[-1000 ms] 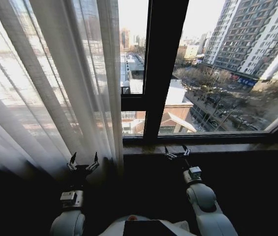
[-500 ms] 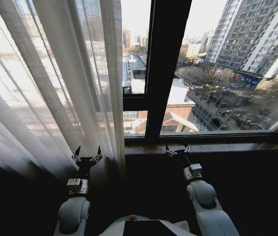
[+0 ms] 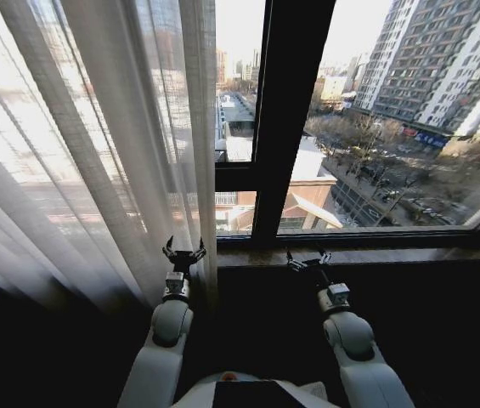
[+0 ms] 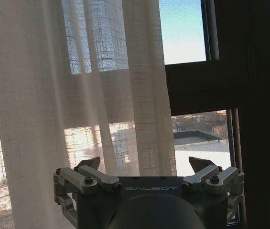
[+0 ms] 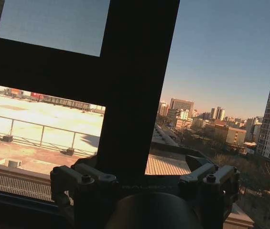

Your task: Open the curtains by pulling them apart, changing their state from closed to fully open.

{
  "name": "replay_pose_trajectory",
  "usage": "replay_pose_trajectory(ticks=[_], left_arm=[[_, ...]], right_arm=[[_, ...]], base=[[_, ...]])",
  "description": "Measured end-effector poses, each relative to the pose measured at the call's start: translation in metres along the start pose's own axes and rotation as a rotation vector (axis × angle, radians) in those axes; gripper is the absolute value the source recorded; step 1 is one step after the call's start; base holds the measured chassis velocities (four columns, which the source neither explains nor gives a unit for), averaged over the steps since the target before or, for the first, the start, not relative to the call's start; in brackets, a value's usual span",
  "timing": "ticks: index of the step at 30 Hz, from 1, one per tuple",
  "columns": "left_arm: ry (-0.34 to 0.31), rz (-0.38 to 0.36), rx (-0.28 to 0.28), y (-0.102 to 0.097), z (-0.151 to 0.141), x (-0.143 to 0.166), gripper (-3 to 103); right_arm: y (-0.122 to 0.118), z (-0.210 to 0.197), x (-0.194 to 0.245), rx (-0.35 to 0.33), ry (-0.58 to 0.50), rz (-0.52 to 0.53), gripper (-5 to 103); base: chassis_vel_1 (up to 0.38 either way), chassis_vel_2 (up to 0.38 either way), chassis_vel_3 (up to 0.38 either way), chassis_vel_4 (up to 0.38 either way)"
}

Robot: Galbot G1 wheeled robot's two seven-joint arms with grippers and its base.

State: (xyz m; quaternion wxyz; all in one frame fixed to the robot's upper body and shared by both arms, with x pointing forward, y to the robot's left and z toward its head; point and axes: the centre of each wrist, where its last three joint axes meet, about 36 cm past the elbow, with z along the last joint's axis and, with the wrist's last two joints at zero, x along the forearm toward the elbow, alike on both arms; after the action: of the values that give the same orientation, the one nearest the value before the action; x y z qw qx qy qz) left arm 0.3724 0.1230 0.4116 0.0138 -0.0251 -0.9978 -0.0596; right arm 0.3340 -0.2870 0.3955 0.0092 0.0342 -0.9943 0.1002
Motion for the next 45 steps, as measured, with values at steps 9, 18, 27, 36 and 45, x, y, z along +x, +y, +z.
replay_pose_trajectory(ticks=[9,18,27,36,45], left_arm=[[-0.005,-0.003,-0.031,-0.021,0.003,-0.05,100],[-0.006,-0.07,-0.02,-0.024,-0.005,-0.082,100],[0.004,-0.106,-0.009,-0.014,-0.015,-0.106,100],[0.033,-0.121,0.012,-0.014,-0.021,-0.114,76],[0.026,-0.145,0.011,-0.001,-0.024,-0.114,38]], right_arm=[[-0.001,0.011,-0.003,-0.003,0.011,0.006,100],[-0.004,0.018,-0.008,-0.002,0.016,0.04,100],[-0.002,0.019,-0.009,-0.008,0.017,0.044,100],[-0.002,0.019,-0.009,-0.005,0.016,0.046,100],[-0.002,0.016,-0.011,-0.005,0.006,0.047,100]], base=[[0.0,0.0,0.0,0.0],[0.0,0.0,0.0,0.0],[0.0,0.0,0.0,0.0],[0.0,0.0,0.0,0.0],[0.0,0.0,0.0,0.0]])
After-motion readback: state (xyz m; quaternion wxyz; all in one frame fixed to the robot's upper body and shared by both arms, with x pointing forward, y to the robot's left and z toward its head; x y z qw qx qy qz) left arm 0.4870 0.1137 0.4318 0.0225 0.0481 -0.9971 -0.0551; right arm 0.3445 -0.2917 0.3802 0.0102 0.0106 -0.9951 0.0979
